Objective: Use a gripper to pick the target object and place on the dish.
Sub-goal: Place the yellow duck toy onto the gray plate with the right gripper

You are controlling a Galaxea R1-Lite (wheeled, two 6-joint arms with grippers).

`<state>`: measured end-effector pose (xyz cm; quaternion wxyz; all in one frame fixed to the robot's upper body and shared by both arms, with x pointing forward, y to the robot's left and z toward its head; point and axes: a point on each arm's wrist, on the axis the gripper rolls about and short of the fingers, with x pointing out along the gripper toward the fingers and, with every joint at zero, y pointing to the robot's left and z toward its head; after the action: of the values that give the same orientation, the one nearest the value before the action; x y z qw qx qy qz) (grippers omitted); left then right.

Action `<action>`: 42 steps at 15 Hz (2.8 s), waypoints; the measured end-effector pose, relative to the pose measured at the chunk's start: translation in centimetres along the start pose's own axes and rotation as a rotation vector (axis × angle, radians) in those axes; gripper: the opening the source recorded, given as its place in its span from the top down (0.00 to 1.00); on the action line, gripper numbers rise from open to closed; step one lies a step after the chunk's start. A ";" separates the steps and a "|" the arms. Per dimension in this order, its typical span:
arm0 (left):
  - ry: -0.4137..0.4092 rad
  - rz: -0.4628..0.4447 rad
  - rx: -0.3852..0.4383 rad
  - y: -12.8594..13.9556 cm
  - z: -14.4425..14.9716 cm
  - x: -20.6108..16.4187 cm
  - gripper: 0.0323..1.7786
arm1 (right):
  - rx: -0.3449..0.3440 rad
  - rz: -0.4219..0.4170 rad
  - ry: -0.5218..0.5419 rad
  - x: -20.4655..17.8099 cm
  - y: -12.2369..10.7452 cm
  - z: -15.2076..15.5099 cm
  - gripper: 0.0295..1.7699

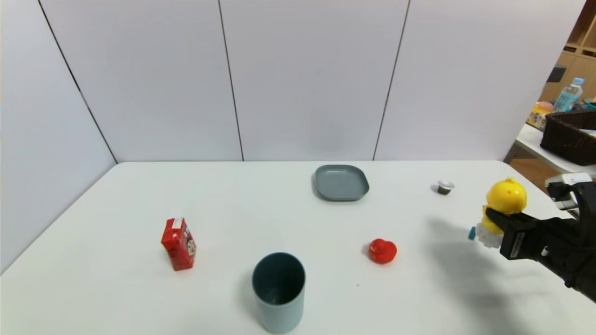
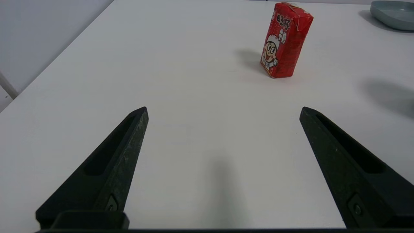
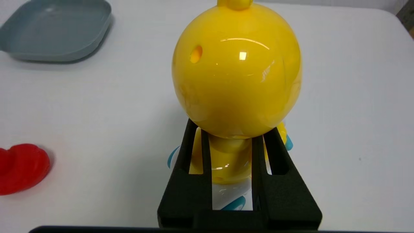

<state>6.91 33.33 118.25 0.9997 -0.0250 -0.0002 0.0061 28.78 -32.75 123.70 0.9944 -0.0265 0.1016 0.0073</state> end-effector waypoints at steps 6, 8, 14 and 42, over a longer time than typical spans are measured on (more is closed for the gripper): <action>0.000 0.000 0.000 0.0 0.0 0.0 0.05 | -0.050 -0.066 -0.136 1.6 -0.3 3.8 0.82; 0.000 0.000 0.000 0.0 0.0 0.0 0.05 | -0.054 -0.060 -0.153 2.3 -0.2 5.0 0.82; 0.000 0.000 0.000 0.0 0.0 0.0 0.05 | -0.116 -0.030 -0.144 5.4 0.9 6.2 0.82; 0.000 0.000 0.000 0.0 0.0 0.0 0.05 | -0.185 0.331 -0.194 19.1 18.6 5.5 0.82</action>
<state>6.91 33.33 118.25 0.9997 -0.0248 -0.0002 0.0061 48.22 -13.73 124.31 0.9781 -0.1000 0.0074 0.1823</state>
